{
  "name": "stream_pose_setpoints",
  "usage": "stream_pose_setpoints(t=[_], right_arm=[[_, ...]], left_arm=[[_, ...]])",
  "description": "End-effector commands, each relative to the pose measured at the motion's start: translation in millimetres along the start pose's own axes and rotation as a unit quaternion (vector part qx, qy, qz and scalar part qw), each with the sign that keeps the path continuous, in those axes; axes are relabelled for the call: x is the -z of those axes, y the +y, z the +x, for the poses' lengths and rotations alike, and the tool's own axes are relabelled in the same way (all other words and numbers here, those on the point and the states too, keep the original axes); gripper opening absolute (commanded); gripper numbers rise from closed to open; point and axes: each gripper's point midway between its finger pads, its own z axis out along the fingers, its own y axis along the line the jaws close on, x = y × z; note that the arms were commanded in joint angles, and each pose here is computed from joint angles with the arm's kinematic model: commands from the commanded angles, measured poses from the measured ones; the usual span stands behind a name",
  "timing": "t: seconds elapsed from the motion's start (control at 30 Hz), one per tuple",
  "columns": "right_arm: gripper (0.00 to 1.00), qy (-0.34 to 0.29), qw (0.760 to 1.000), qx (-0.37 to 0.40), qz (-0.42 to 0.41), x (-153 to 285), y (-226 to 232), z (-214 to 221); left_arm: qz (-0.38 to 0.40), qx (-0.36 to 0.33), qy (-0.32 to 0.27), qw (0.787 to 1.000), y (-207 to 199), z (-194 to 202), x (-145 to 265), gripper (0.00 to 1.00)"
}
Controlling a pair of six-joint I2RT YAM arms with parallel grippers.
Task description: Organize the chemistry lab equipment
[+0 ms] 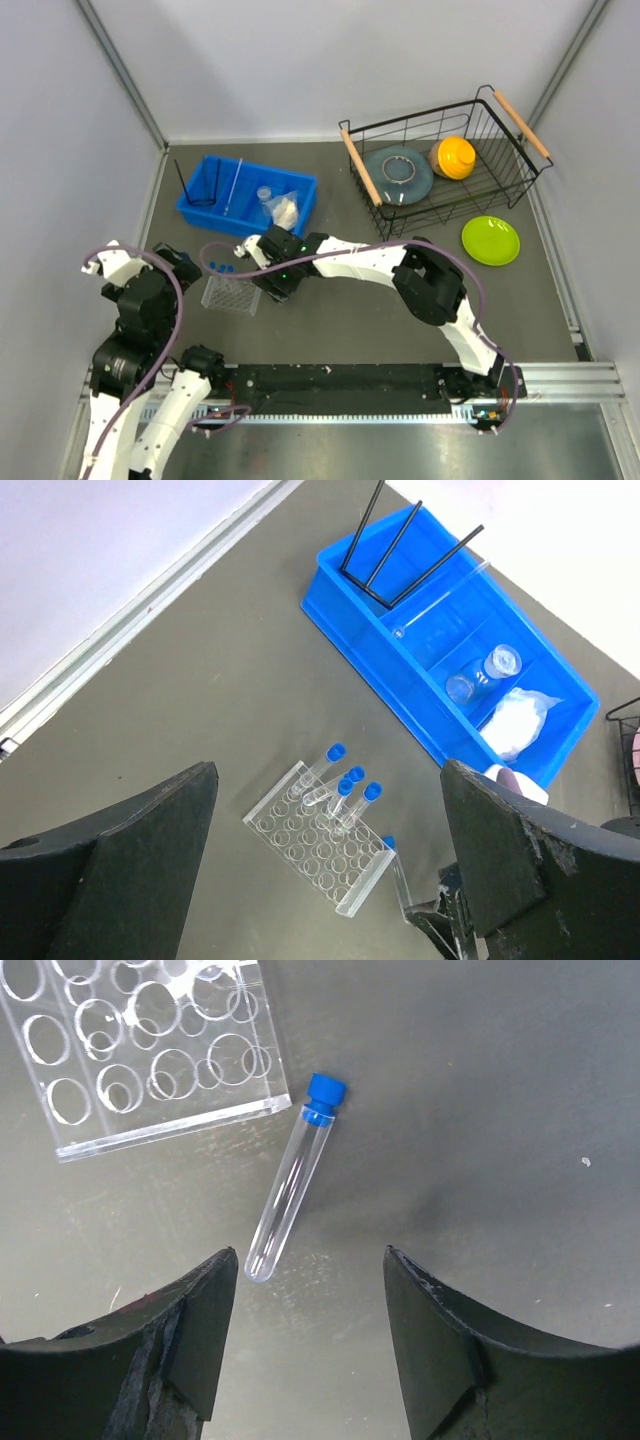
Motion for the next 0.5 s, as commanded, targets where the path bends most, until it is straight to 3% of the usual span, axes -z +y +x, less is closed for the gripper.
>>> stream_pose_setpoints(t=[0.0,0.23,0.47], right_arm=[[0.57,-0.022,0.999,-0.003,0.025,-7,-2,-18],[0.55,-0.013,0.999,0.004,0.039,-13,-1,-12],[0.27,0.005,0.997,0.003,0.074,-16,-14,2]], left_arm=[[-0.011,0.013,-0.032,0.999,12,-16,11,0.98],[-0.01,0.022,-0.039,0.999,17,-17,16,0.98],[0.002,0.025,-0.039,0.999,13,-20,19,0.98]])
